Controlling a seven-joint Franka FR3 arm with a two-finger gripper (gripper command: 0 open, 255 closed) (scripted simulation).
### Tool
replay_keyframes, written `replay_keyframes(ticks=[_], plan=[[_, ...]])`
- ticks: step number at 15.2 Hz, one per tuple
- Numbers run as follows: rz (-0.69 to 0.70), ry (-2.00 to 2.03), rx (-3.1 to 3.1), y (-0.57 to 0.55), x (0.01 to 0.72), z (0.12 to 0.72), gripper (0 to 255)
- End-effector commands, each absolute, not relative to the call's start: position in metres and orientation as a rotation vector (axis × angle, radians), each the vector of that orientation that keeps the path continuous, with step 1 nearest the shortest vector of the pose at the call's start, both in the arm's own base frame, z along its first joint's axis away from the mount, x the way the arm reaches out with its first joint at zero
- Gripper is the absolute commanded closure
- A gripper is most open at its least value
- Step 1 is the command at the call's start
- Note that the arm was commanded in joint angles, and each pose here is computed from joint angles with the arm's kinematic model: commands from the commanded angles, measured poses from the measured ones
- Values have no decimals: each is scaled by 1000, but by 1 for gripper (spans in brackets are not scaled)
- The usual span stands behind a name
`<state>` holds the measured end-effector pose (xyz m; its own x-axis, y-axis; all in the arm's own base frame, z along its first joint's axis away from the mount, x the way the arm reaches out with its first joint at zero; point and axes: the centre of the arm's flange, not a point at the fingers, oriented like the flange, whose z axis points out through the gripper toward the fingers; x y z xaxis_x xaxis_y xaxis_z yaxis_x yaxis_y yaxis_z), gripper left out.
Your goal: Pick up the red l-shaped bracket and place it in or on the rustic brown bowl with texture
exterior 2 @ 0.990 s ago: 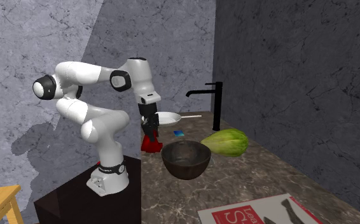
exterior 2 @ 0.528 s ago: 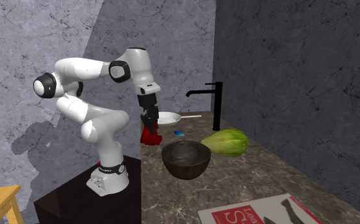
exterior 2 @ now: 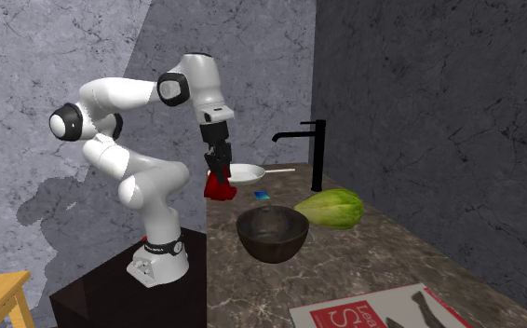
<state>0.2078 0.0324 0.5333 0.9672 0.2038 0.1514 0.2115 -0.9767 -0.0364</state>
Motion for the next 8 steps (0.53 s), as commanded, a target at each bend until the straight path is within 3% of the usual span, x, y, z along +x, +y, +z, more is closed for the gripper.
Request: replay_keyframes(ticks=[1,8], plan=[[-227,-324,-3064,33,209,545,255],[-227,-324,-3064,33,209,582,255]])
